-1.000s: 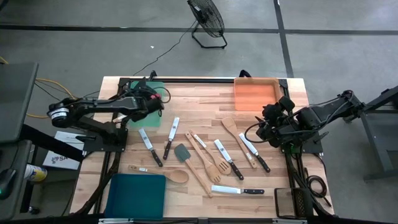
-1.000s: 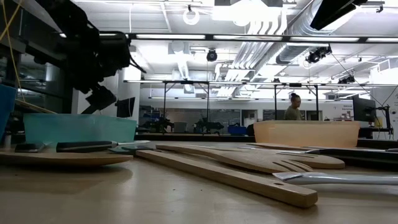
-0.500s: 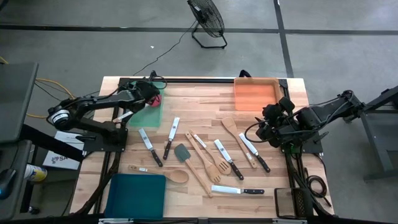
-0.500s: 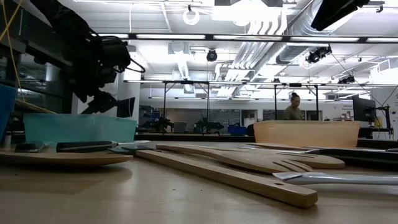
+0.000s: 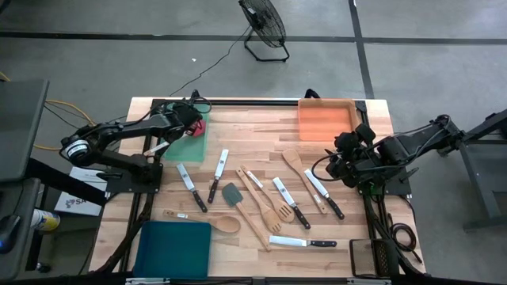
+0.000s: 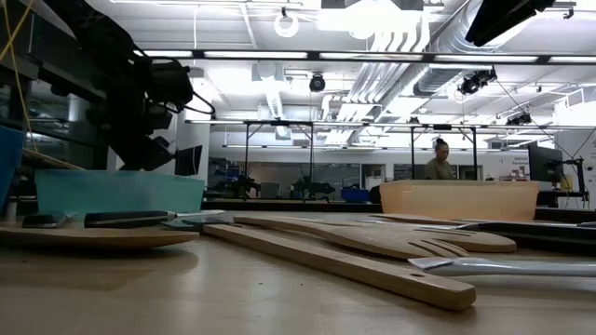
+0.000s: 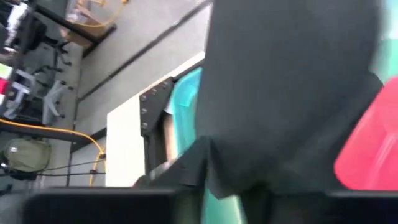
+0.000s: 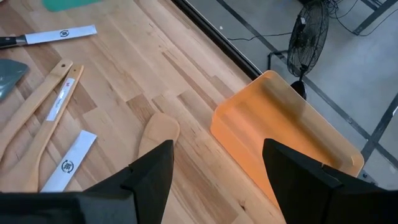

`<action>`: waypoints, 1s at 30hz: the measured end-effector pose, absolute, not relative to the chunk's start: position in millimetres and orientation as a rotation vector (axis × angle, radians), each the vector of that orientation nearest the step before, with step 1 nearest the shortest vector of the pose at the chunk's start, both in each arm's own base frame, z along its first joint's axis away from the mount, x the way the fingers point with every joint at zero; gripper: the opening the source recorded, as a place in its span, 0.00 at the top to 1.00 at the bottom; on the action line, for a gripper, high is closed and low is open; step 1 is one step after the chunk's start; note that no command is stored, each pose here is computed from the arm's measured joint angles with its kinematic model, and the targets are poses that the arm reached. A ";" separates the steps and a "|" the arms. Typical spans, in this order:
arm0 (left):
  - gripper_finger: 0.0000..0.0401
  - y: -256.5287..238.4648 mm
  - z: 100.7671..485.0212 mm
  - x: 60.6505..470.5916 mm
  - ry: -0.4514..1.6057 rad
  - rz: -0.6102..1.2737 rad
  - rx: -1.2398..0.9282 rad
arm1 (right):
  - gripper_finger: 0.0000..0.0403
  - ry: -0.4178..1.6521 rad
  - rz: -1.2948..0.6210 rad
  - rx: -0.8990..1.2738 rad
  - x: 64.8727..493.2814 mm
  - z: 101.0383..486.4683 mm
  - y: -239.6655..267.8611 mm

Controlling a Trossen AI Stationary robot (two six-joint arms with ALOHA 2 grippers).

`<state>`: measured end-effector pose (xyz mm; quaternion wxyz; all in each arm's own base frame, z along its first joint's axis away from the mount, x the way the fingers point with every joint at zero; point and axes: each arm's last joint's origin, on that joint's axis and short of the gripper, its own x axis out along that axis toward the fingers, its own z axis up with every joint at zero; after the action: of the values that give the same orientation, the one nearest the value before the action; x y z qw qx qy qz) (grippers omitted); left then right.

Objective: Pick & Place Kitchen Items
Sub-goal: Put the black turner spatula into the blue green bin

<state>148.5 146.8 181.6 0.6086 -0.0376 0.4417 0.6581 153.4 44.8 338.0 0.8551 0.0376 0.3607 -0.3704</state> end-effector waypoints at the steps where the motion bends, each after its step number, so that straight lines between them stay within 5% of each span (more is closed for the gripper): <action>1: 0.93 146.6 181.4 148.4 1.030 1.511 -0.084 | 0.41 0.759 -0.779 0.079 153.4 338.0 44.8; 23: 0.99 134.8 255.8 177.2 1.055 1.414 0.020 | 0.41 0.760 -0.778 0.081 153.3 337.9 44.8; 30: 0.99 111.9 273.4 194.7 1.096 1.244 0.181 | 0.41 0.761 -0.777 0.080 153.3 337.9 44.8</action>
<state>194.7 111.9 273.4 0.6721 0.0803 0.4866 0.5522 153.3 44.8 337.9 0.8549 0.0382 0.3621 -0.3696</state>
